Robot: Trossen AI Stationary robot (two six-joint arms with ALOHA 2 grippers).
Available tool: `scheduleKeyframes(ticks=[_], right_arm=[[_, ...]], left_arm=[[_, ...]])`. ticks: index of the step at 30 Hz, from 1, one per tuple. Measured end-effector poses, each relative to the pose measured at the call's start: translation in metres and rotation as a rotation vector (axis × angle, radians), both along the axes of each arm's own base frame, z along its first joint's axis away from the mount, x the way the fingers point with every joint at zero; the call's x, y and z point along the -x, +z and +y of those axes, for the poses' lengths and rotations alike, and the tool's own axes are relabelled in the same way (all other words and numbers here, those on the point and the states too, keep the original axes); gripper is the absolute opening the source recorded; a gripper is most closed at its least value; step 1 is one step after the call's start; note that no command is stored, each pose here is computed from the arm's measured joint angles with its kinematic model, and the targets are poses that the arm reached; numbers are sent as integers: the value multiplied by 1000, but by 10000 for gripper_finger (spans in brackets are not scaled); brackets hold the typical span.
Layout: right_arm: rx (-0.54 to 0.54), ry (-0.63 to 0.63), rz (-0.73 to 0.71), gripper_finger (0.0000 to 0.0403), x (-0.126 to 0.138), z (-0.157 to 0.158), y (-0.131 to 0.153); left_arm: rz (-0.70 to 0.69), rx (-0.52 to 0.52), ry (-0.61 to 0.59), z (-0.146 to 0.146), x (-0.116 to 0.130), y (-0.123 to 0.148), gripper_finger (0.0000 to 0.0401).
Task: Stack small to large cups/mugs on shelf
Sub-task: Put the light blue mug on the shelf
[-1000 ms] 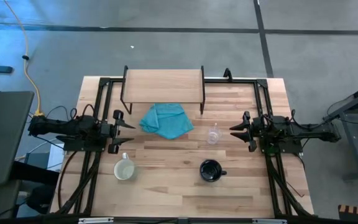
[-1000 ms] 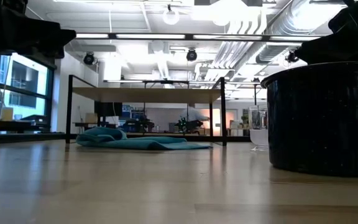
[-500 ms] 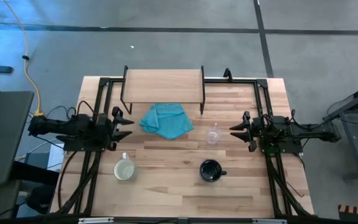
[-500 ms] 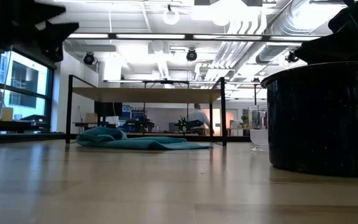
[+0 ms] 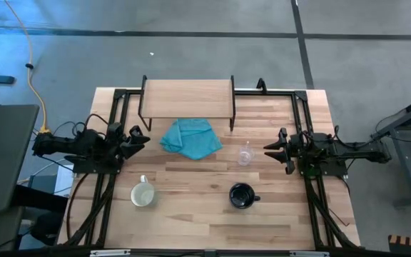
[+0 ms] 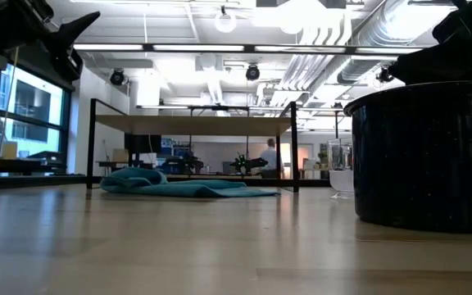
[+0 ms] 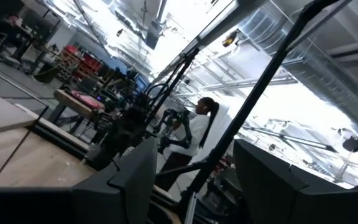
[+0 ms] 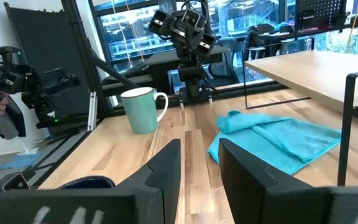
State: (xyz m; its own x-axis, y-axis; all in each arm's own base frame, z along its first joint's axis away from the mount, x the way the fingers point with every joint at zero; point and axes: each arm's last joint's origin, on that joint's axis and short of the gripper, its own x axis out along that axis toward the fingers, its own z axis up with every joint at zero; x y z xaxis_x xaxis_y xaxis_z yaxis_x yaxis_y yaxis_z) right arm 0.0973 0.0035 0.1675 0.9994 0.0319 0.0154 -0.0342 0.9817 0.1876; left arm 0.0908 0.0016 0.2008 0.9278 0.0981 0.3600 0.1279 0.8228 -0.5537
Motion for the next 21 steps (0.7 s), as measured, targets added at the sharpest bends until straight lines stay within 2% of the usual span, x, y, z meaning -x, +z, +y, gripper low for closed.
scheduleKeyframes(ticks=[5,9,11,17,21], right_arm=[[-341,18,-11,101,0,0,2],[-613,23,-16,101,0,0,4],[-699,18,-15,101,0,0,4],[-724,16,-7,101,0,0,3],[-676,14,-9,101,0,0,3]], left_arm=[[-9,-6,-33,-1,0,1,200],[-21,99,-21,0,0,1,200],[-24,126,-8,1,0,1,200],[20,134,30,2,-1,-3,200],[20,180,-97,-1,-1,-3,200]])
